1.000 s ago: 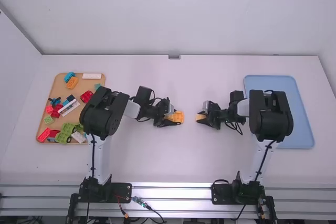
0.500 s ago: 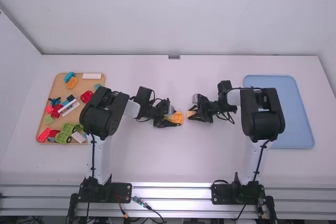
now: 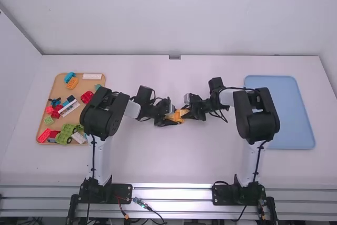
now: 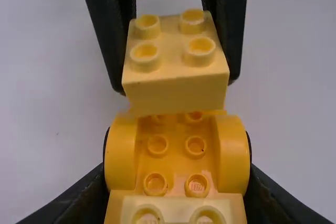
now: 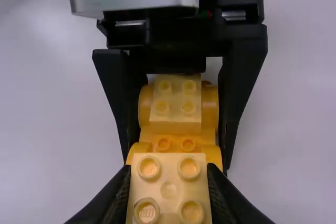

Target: Assemble lego blocks to make yellow taxi

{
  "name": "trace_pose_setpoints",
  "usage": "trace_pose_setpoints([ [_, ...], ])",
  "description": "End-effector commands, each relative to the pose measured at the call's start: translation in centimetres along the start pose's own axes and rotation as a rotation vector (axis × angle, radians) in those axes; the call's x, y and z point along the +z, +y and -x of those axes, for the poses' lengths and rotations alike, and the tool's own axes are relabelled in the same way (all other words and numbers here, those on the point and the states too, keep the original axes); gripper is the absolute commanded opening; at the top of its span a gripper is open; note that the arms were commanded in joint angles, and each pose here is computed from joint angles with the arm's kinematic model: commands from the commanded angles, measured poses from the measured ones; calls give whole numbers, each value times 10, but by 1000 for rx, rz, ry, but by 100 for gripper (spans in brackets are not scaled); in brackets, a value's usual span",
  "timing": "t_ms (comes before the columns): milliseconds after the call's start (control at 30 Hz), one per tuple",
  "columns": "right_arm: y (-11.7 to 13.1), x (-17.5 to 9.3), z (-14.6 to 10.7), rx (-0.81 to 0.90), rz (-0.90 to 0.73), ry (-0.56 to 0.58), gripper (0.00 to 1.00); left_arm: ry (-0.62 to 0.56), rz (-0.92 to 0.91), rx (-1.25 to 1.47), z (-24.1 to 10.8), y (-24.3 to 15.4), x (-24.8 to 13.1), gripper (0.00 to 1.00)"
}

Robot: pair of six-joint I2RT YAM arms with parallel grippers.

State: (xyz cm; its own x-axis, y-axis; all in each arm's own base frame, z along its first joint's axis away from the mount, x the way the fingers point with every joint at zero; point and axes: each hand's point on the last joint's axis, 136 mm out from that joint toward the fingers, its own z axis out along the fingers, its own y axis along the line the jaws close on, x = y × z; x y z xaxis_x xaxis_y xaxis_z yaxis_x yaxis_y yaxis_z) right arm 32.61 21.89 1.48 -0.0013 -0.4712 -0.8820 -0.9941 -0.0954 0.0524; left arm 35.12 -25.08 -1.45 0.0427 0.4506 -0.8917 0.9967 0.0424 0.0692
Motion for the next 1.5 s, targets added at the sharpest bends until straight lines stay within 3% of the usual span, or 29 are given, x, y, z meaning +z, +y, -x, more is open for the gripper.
trace_pose_setpoints([
  [0,-4,0,15,-24,-4,-10,30,34,10,-8,-9,0,2,45],
  [367,-16,22,16,4,-42,73,24,24,38,-13,-6,8,2,46],
  [633,-21,21,14,-15,-65,78,20,23,36,-18,-6,7,2,46],
  [1033,-19,31,7,-4,-111,43,21,19,40,-9,-4,9,2,47],
  [1167,-20,31,7,20,-114,45,27,21,38,-12,-5,8,2,47],
  [1467,-12,34,3,0,-90,65,28,1,13,-17,-2,3,2,43],
])
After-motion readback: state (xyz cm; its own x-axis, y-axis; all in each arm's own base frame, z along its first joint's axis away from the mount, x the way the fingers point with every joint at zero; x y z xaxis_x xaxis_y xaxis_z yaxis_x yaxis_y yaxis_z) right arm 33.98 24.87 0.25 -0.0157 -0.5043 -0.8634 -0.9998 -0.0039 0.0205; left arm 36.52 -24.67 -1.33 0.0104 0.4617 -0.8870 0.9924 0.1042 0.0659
